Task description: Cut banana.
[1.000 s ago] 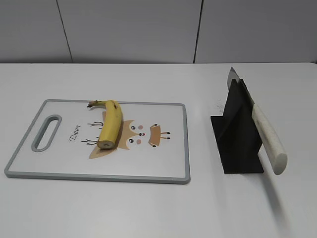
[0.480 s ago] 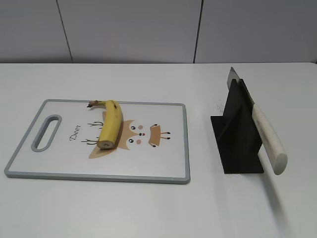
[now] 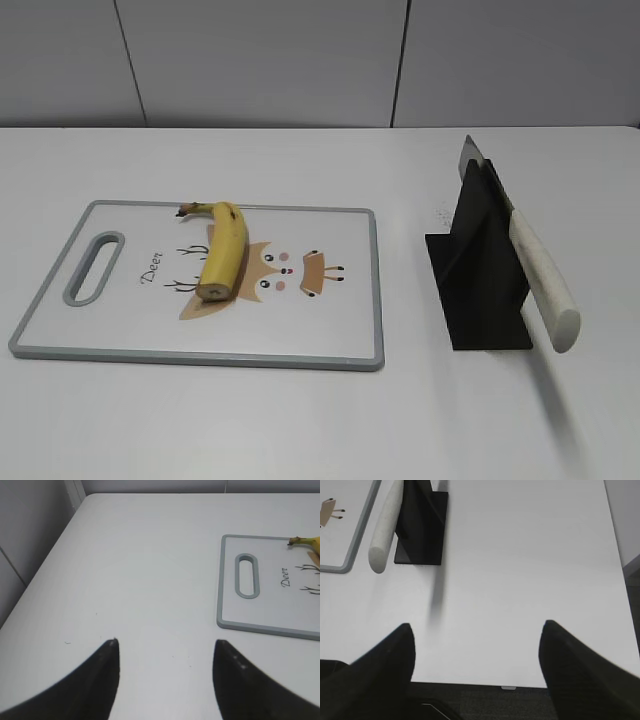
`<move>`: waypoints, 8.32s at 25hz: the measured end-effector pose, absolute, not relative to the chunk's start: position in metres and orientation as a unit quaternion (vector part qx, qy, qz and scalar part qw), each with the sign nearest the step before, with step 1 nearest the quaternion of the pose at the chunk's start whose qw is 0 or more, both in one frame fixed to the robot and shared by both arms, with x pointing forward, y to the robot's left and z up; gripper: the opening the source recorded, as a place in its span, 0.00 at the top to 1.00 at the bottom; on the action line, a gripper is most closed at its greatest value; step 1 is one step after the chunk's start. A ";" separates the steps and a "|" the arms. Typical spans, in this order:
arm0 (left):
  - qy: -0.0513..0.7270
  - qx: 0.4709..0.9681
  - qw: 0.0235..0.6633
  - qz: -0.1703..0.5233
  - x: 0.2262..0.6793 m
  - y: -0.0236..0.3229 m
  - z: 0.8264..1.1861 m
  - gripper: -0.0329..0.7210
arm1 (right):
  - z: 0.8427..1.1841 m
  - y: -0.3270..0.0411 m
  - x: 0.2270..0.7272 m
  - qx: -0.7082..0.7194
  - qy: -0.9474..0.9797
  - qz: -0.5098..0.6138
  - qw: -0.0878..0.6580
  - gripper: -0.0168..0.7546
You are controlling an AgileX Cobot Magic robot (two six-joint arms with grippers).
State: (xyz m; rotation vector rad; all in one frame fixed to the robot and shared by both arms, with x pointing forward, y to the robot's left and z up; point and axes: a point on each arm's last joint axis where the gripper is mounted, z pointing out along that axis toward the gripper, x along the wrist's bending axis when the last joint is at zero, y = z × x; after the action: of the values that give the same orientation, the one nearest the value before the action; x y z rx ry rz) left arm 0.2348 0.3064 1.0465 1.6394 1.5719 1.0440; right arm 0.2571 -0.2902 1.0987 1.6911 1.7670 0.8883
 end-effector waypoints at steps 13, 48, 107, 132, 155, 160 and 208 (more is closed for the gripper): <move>0.597 0.622 0.316 0.396 0.235 0.306 1.047 0.21 | 1.099 -0.282 0.296 0.622 0.709 0.280 0.180 0.21; 0.597 0.622 0.315 0.396 0.235 0.306 1.047 0.22 | 1.068 -0.188 0.459 0.662 0.742 0.108 0.009 0.25; 0.597 0.622 0.315 0.396 0.235 0.306 1.047 0.22 | 0.981 -0.167 0.506 0.708 0.705 0.014 -0.028 0.75; 0.597 0.622 0.315 0.396 0.235 0.306 1.046 0.22 | 1.025 -0.174 0.492 0.704 0.705 0.088 0.000 0.75; 0.597 0.622 0.315 0.396 0.235 0.306 1.046 0.22 | 1.064 -0.179 0.486 0.701 0.696 0.152 0.032 0.75; 0.597 0.622 0.315 0.396 0.235 0.306 1.046 0.22 | 1.076 -0.179 0.490 0.697 0.698 0.160 0.048 0.75; 0.596 0.622 0.321 0.395 0.235 0.306 1.048 0.22 | 1.145 -0.181 0.496 0.616 0.757 0.189 0.109 0.75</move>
State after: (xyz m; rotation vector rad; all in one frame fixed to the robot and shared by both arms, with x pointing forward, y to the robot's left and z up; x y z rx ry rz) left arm 0.2354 0.3057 1.0484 1.6333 1.5650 1.0383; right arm 0.4959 -0.1814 1.1452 1.8122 2.2244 0.5548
